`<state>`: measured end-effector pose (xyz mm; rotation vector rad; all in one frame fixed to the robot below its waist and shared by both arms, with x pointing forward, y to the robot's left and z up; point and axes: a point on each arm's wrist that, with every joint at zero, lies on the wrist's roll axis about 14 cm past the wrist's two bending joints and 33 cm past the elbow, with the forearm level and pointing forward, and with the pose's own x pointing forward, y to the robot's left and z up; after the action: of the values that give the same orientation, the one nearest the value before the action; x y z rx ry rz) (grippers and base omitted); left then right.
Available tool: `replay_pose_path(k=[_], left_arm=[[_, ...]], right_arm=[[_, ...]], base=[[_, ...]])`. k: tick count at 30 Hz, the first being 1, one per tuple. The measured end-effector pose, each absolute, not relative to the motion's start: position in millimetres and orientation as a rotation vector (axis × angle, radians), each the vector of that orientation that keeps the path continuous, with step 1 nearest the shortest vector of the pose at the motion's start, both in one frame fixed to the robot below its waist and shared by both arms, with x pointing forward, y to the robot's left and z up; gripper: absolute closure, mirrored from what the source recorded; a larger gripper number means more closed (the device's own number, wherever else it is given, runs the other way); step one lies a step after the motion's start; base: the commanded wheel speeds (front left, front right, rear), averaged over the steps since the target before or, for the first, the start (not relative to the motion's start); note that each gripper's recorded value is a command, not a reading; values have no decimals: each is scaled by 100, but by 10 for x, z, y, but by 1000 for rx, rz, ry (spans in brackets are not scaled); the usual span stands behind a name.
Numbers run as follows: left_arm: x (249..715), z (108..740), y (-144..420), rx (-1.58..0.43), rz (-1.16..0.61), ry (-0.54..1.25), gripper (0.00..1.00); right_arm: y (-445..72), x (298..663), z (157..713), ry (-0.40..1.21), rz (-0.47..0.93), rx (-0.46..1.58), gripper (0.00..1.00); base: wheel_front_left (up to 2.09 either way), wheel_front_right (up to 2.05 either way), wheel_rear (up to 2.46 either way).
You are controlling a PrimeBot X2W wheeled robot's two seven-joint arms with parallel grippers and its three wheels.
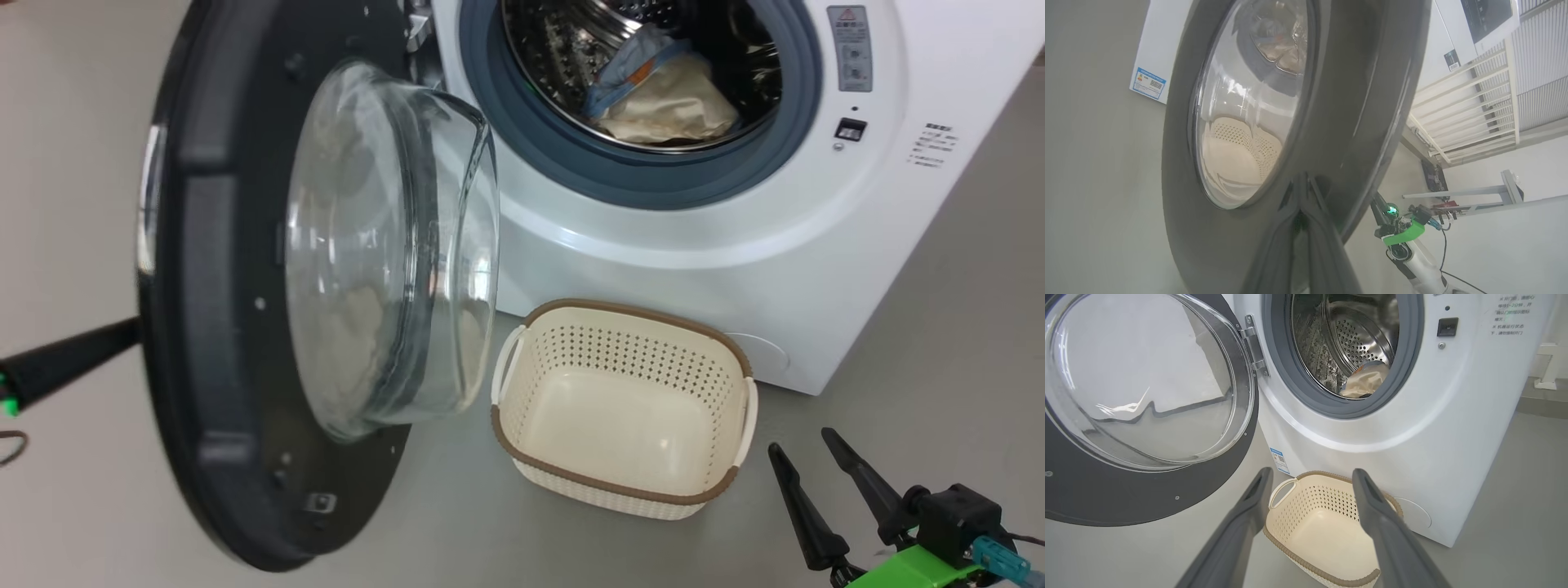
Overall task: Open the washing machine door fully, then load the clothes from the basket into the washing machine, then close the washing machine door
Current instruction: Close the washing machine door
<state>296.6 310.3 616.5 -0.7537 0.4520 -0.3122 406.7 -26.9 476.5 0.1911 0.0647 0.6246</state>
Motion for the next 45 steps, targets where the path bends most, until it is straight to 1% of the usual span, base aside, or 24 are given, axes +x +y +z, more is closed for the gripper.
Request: replay_pose_path(k=[5,7,10,20,24,30,36,42,45], left_arm=[[3056,6225,2673,-718,-463,477,100],[3112,6247,2382,-697,-558,492,100],[3183,6296,2124,-683,-642,485,100],[3656,6550,1438,-615,-812,398,100],[3843,6559,1192,-600,-866,403,100],[4115,6503,874,-580,-917,421,100],[4442,6526,658,-577,-933,383,100],[4853,6481,592,-562,-883,331,100],[4980,6460,572,-559,-870,318,100]], right_arm=[[-404,3984,4747,72,579,202,0],[-506,3972,4777,61,547,204,0],[-622,3960,4797,52,511,207,0],[-962,3955,4786,42,399,225,0],[-1065,3971,4785,36,359,231,0],[-1233,3992,4766,32,297,236,0],[-1388,4033,4755,26,238,247,0],[-1565,4053,4728,24,169,260,0],[-1630,4059,4718,24,147,260,0]], base=[[0,0,0],[0,0,0],[0,0,0],[0,0,0],[0,0,0],[0,0,0],[0,0,0],[0,0,0],[0,0,0]])
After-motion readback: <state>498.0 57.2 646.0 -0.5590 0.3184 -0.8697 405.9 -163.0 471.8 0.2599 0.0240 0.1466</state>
